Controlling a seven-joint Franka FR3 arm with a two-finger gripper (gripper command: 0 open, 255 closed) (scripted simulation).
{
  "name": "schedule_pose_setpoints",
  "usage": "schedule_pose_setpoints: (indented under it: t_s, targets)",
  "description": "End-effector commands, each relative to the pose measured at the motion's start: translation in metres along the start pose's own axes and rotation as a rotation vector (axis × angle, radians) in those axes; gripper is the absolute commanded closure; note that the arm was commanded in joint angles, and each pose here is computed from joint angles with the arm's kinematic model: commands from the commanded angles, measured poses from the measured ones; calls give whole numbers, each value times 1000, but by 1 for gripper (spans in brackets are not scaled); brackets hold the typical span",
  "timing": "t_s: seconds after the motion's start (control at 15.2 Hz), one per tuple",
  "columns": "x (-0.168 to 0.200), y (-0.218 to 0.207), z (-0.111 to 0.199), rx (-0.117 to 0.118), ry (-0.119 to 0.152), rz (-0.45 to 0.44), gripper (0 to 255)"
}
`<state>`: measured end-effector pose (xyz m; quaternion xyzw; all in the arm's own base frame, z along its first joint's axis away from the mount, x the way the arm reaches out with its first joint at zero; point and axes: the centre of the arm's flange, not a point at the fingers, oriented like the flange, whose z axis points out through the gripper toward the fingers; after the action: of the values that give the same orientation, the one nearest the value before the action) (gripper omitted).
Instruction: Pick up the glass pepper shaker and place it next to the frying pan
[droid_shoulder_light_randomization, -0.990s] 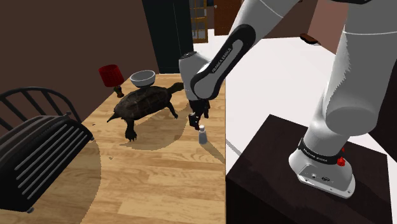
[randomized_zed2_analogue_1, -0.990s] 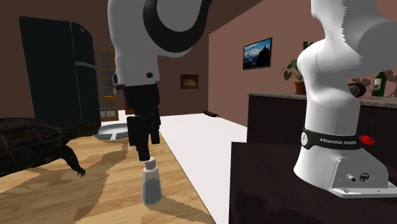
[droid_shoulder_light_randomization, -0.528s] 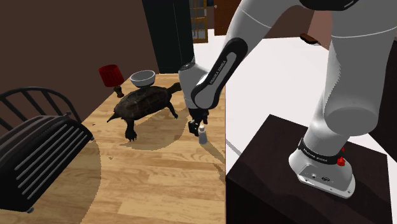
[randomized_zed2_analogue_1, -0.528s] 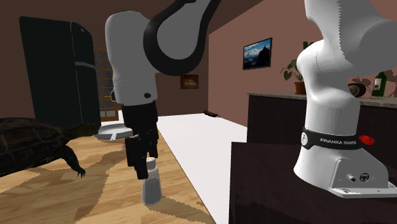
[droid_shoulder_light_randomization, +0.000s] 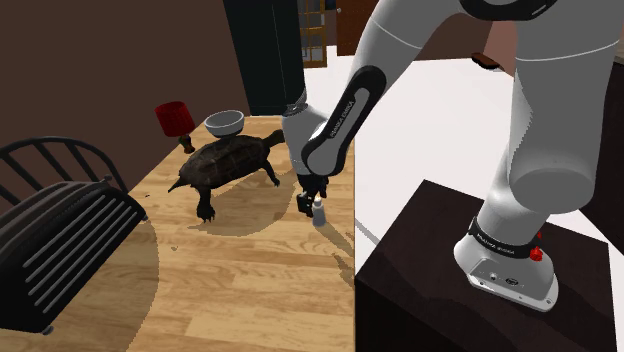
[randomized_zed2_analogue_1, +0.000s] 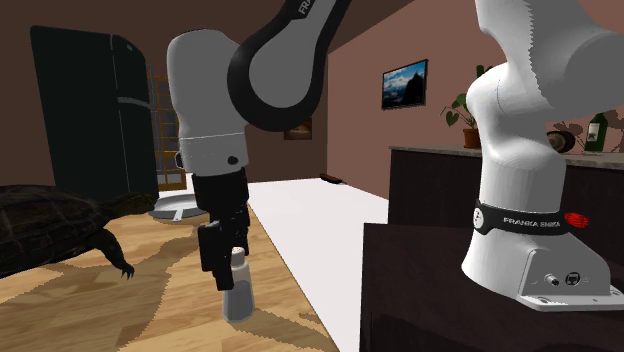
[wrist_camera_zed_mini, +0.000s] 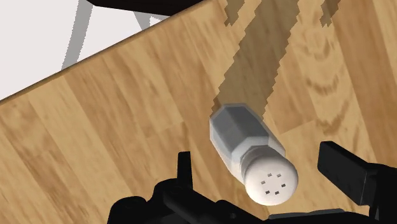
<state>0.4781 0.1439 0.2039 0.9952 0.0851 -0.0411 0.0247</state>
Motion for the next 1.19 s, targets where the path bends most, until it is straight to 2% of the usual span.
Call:
schedule_pose_setpoints:
  t_s: [0.0,0.07,0.66,1.12]
  targets:
    - [0,0,0,0,0,0,0]
    - [0,0,0,0,0,0,255]
    - [0,0,0,0,0,0,255]
    - [-3,2,-37,0,0,0,255]
